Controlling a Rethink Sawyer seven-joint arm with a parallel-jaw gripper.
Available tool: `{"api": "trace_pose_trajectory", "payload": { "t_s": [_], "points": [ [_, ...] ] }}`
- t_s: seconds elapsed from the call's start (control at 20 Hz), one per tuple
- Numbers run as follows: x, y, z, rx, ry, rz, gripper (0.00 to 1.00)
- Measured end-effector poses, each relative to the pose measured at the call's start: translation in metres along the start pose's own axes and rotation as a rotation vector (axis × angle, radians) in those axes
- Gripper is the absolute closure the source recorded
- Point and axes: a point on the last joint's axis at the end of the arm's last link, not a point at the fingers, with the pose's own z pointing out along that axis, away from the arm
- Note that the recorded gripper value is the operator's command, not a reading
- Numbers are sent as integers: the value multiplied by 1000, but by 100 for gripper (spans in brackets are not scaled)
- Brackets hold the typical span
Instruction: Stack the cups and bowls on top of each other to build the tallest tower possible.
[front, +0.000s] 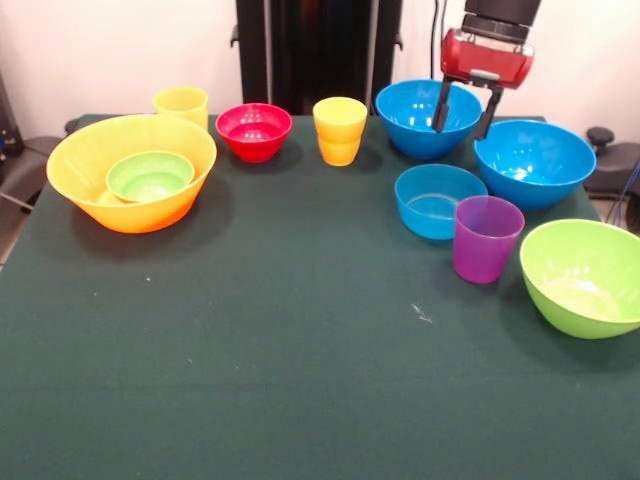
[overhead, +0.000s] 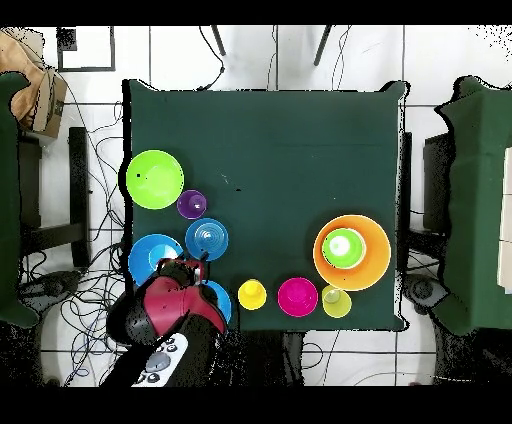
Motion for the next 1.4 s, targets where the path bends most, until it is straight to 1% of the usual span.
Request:
{"api": "trace_pose_trajectory", "payload": {
  "t_s": [0.1,0.15,0.2,0.25,0.3,0.35,0.5,0.6,0.65,0.7,0.75,0.85,0.9,0.95,1.1,1.15,1.4],
  "points": [
    [-2,-3,2,-12,21,30,0],
    [-6,-10,7,-20,46,68,0],
    [-8,-15,11,-22,61,90,0],
    [-10,-23,18,-22,81,122,0],
    [-11,-28,23,-19,94,140,0],
    [-9,-39,33,-9,118,173,0],
    [-4,-47,45,4,144,193,0],
    [6,-48,59,16,175,195,0],
    [13,-46,68,22,193,192,0],
    [16,-45,72,25,200,191,0],
    [24,-41,86,32,219,188,0],
    [28,-37,96,38,229,185,0],
    [28,-34,107,48,231,187,0],
    [21,-35,109,57,220,190,0],
    [12,-35,112,74,216,196,0],
    [5,-33,114,94,231,196,0],
    [-4,-29,116,130,288,195,0]
  ]
}}
